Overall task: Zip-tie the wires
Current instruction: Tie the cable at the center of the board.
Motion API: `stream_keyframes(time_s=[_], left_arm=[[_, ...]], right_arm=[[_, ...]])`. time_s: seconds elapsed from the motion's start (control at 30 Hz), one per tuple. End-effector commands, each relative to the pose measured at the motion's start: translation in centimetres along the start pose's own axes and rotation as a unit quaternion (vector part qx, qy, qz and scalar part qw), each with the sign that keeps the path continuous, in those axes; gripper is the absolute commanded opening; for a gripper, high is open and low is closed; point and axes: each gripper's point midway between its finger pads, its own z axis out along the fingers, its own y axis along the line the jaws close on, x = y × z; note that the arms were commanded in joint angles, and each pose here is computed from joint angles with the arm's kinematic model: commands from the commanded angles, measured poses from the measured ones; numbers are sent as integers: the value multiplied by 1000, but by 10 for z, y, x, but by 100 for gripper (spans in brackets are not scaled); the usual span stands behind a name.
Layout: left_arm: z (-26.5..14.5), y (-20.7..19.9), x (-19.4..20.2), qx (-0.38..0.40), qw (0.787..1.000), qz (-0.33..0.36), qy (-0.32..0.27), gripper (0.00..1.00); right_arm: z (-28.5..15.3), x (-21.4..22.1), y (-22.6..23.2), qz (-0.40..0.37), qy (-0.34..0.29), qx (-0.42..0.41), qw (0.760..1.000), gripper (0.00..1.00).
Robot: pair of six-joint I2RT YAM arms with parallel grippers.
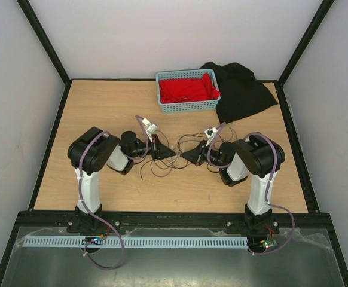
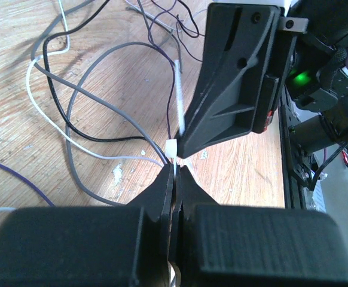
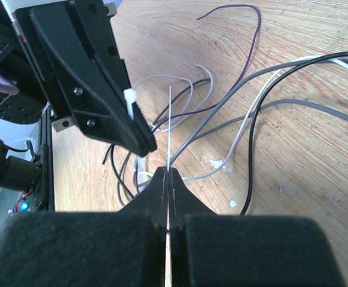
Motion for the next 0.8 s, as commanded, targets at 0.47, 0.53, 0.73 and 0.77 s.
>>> stream_keyframes(time_s=[0.47, 0.53, 0.73, 0.77], left_arm=[[10, -25, -16, 60, 983, 171, -9, 0], [11, -29, -14, 67, 980, 189, -7, 0], [12, -35, -10, 74, 970, 231, -6, 0], [12, -36, -9, 73, 967, 243, -7, 0]], right_arm=[[-28, 11, 74, -55, 25, -126, 990, 0], [-31, 15, 75, -52, 31, -127, 990, 0], [-38, 24, 82, -31, 52, -140, 988, 0], [-39, 25, 83, -29, 54, -142, 988, 0]])
